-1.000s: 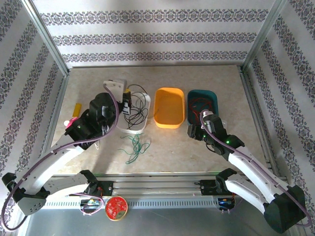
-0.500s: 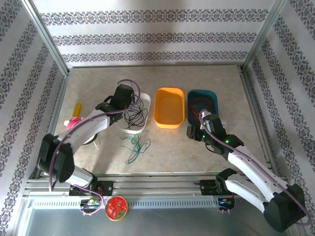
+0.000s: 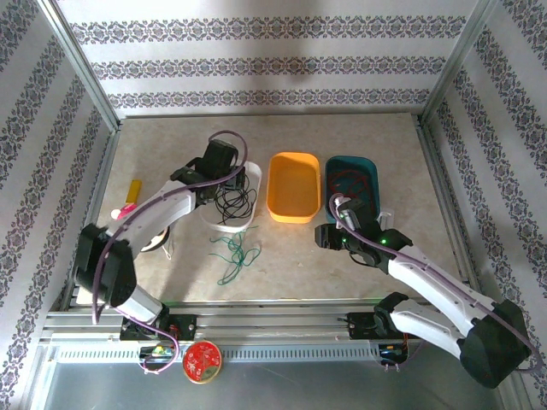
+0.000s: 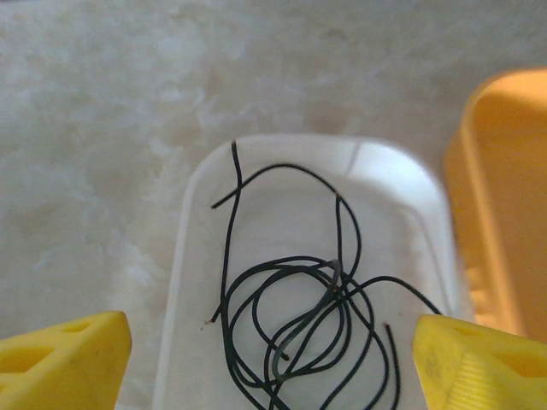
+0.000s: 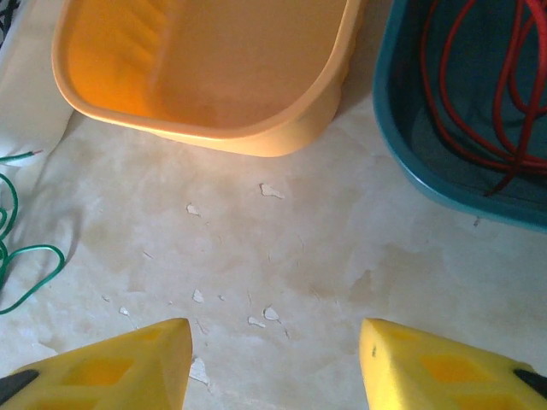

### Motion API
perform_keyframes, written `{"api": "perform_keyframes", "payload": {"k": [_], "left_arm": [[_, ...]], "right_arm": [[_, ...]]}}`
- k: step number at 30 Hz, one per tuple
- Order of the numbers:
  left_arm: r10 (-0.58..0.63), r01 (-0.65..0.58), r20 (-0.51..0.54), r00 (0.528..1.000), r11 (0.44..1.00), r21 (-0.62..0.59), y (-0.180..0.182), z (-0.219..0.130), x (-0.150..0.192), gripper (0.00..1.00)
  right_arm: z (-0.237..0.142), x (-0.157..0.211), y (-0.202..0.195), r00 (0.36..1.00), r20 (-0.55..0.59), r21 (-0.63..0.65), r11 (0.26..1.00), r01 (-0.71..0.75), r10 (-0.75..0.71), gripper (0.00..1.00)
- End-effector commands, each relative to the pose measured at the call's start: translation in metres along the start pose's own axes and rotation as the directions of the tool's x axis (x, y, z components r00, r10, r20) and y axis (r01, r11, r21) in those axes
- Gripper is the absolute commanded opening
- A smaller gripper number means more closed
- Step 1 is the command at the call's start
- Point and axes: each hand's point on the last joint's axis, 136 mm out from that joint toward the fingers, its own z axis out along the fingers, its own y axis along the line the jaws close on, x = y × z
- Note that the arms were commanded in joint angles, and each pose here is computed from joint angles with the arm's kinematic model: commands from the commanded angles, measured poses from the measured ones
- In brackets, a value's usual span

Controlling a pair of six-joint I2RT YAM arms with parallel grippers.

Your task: Untangle the cables

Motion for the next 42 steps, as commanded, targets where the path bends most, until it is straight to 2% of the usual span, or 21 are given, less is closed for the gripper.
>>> {"api": "perform_keyframes", "payload": {"k": [1, 5, 9, 13, 18, 22, 27, 29, 32, 34, 36, 39, 42], "left_arm": [[0.024, -0.021, -0.098, 0.995, 0.999, 0.033, 0.001, -0.026, 0.037, 0.85], [-0.065, 0.069, -0.227, 0.972, 0.998, 0.010, 0.011, -0.043, 0.098, 0.85], [-0.210, 0.202, -0.328, 0.921, 0.978, -0.059, 0.024, -0.057, 0.158, 0.85], [-0.287, 0.335, -0.428, 0.857, 0.942, 0.039, -0.001, -0.054, 0.200, 0.84], [-0.262, 0.379, -0.518, 0.814, 0.916, 0.133, -0.024, -0.045, 0.227, 0.84], [-0.243, 0.387, -0.526, 0.815, 0.904, 0.180, -0.033, -0.038, 0.231, 0.80], [-0.256, 0.390, -0.484, 0.837, 0.900, 0.198, -0.036, -0.029, 0.225, 0.60], [-0.255, 0.391, -0.484, 0.837, 0.898, 0.203, -0.038, -0.027, 0.225, 0.45], [-0.244, 0.390, -0.501, 0.831, 0.896, 0.211, -0.041, -0.026, 0.226, 0.16], [-0.232, 0.387, -0.499, 0.835, 0.892, 0.233, -0.044, -0.030, 0.222, 0.02], [-0.220, 0.384, -0.478, 0.850, 0.881, 0.277, -0.049, -0.036, 0.212, 0.00], [-0.168, 0.352, -0.413, 0.895, 0.835, 0.423, -0.066, -0.058, 0.183, 0.00], [-0.098, 0.283, -0.344, 0.934, 0.788, 0.546, -0.082, -0.083, 0.157, 0.00]], "right_arm": [[-0.001, -0.007, 0.003, 0.999, 0.009, 0.014, 0.999, 0.039, -0.039, 0.54], [0.005, -0.007, 0.005, 0.999, -0.003, 0.015, 0.999, 0.042, -0.042, 0.54], [0.010, -0.008, 0.007, 0.998, -0.025, 0.018, 0.998, 0.055, -0.054, 0.54], [0.015, -0.008, 0.009, 0.997, -0.039, 0.014, 0.998, 0.062, -0.062, 0.54], [0.017, -0.005, 0.009, 0.996, -0.055, 0.022, 0.998, 0.066, -0.065, 0.54], [0.017, -0.003, 0.008, 0.996, -0.059, 0.024, 0.997, 0.068, -0.066, 0.54], [0.018, -0.001, 0.006, 0.996, -0.062, 0.029, 0.998, 0.063, -0.061, 0.54], [0.018, -0.001, 0.006, 0.996, -0.060, 0.032, 0.998, 0.061, -0.059, 0.54], [0.017, 0.000, 0.006, 0.996, -0.060, 0.034, 0.998, 0.062, -0.060, 0.54], [0.016, -0.001, 0.005, 0.997, -0.054, 0.038, 0.997, 0.061, -0.059, 0.54], [0.015, -0.001, 0.004, 0.997, -0.047, 0.041, 0.997, 0.061, -0.059, 0.54], [0.013, -0.002, 0.005, 0.997, -0.037, 0.034, 0.997, 0.064, -0.062, 0.54], [0.012, -0.001, 0.026, 0.995, -0.040, -0.086, 0.992, 0.089, -0.093, 0.54]]}}
